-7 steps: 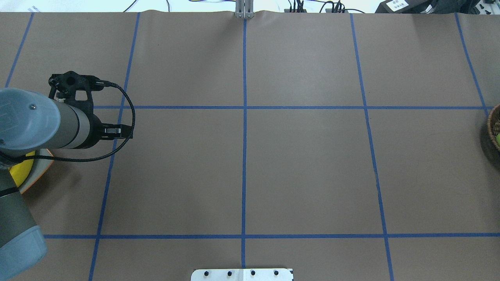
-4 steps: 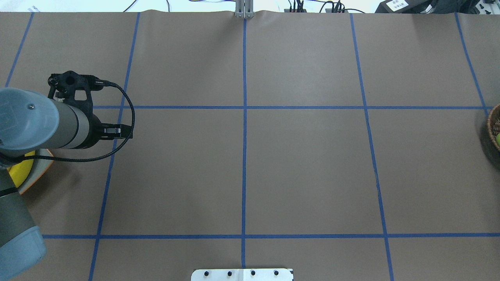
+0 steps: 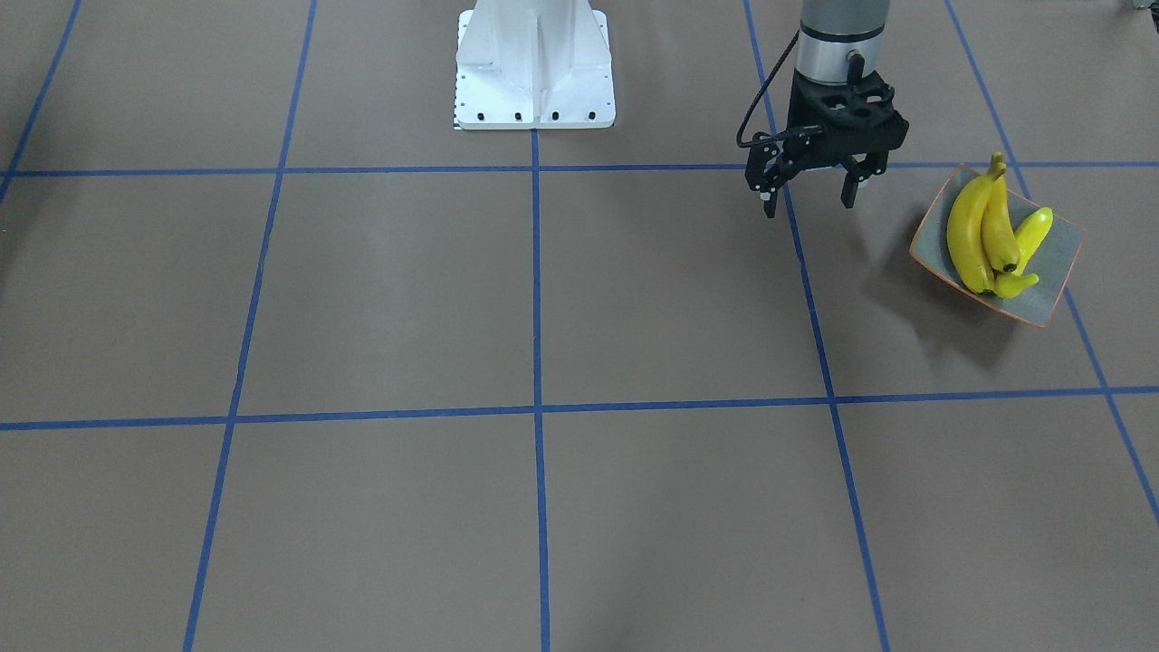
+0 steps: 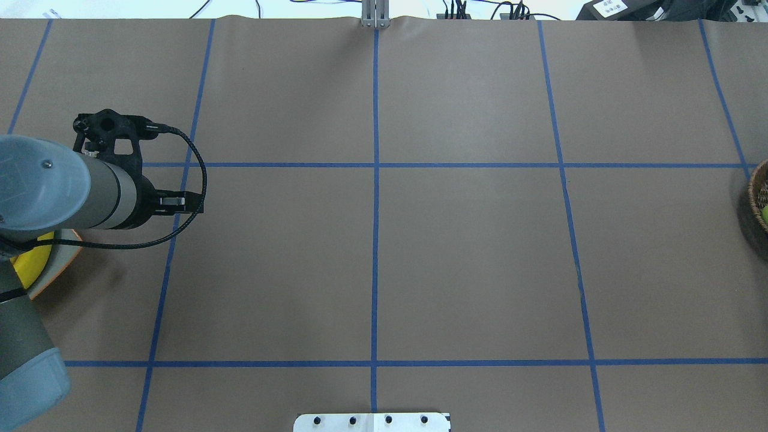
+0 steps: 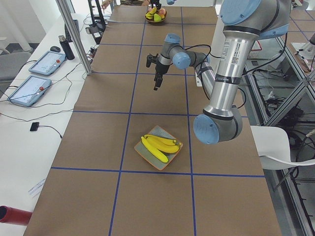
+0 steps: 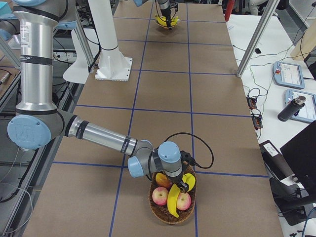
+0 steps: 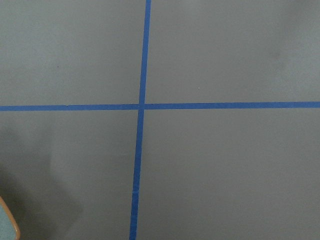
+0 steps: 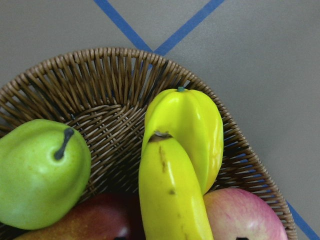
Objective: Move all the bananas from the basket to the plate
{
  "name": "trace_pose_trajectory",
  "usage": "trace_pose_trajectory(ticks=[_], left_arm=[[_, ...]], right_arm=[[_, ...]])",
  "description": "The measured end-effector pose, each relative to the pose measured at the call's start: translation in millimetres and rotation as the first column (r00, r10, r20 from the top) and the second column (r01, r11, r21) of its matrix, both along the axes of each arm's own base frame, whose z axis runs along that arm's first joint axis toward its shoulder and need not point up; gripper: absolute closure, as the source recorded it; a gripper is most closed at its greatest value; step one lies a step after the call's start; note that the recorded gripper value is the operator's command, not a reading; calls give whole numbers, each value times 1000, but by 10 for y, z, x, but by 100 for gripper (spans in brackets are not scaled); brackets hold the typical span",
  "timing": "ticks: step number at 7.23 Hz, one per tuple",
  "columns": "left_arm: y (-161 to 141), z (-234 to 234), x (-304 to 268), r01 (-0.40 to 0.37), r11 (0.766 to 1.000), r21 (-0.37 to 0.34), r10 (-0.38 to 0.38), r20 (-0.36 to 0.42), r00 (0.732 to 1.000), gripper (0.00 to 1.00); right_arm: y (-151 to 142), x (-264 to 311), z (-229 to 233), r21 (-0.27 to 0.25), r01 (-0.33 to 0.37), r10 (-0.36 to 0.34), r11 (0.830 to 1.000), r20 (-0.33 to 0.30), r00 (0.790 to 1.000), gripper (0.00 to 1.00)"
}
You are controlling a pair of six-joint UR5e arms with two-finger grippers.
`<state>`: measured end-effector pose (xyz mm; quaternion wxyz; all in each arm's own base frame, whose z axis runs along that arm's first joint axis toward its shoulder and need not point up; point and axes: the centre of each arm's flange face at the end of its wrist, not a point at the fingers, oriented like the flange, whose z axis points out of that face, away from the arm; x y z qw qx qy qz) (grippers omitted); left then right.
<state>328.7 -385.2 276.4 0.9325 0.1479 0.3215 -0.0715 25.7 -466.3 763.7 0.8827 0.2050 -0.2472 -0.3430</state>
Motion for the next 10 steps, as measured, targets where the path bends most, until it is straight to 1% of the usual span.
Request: trace_pose_trajectory(ticks=[1, 2, 3, 4, 7, 9, 10], left_arm=[[0, 4, 0, 0, 1000, -1, 0, 1, 1000, 0], [-1, 11, 1, -1, 1000, -1, 1, 3, 1000, 0], [-1, 14, 2, -1, 1000, -2, 1, 4, 1000, 0], [-2, 18, 3, -1, 1000, -2, 1, 4, 1000, 0], [-7, 22, 11, -1, 1000, -3, 1, 6, 1000, 0], [-11, 20, 18, -2, 1000, -2, 2, 6, 1000, 0], [-9, 16, 21, -3, 1000, -2, 3, 6, 1000, 0]], right_arm=[[-27, -38, -10, 6, 7, -7, 1000, -14, 1000, 47], [-47, -58, -17, 12, 12, -11, 1000, -28, 1000, 72], [-66, -66, -38, 20, 14, -13, 1000, -36, 999, 94], [-88, -68, -77, 28, 14, -13, 999, -39, 999, 100], [-171, -63, -300, 68, 11, -9, 998, -31, 999, 100], [-262, 78, -514, 94, -19, 21, 995, -14, 1000, 100], [-410, 182, -705, 96, -43, 43, 994, 3, 999, 100]])
